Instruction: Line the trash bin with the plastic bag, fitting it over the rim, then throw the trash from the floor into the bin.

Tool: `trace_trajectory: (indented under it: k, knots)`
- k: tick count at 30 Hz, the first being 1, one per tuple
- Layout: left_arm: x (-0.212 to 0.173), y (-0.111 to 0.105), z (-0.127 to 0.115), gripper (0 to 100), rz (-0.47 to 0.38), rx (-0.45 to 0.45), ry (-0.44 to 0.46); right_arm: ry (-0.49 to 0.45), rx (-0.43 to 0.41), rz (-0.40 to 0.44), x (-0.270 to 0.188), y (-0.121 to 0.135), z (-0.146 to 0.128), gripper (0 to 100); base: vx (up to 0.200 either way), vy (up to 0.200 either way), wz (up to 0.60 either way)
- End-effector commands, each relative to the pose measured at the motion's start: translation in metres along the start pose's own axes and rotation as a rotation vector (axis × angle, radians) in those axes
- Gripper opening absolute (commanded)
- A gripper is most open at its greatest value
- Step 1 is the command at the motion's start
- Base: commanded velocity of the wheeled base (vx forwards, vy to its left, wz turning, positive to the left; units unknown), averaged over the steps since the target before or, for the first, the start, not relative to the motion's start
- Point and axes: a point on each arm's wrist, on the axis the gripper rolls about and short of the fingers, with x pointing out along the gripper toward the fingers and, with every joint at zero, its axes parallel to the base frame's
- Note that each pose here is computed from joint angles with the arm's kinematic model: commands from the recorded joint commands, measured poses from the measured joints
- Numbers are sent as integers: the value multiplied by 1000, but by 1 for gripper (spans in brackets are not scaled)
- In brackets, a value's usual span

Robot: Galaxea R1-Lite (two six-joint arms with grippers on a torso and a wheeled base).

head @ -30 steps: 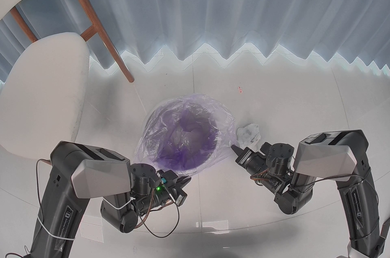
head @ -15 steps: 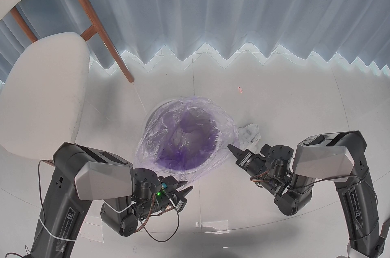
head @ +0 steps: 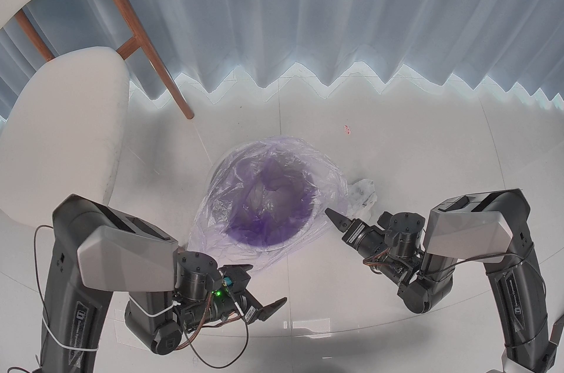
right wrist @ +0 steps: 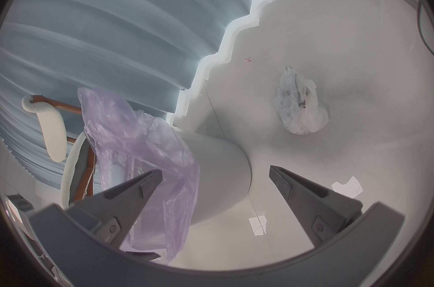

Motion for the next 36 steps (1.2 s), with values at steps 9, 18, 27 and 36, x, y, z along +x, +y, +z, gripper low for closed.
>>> trace_trajectory:
  k: [9, 18, 27, 36]
  knots:
    - [-72, -4, 51, 100, 42, 16, -114, 30, 4, -20, -8, -5, -7, 100, 0, 0, 0]
    - [-89, 10, 70, 100, 221, -76, -180, 49, 31, -24, -8, -6, -14, 100, 0, 0, 0]
    - [-69, 32, 87, 100, 392, -96, -249, 40, 46, -24, -3, -11, -15, 100, 0, 0, 0]
    - [-38, 51, 90, 100, 576, -116, -262, 36, 40, -21, 3, -15, -18, 100, 0, 0, 0]
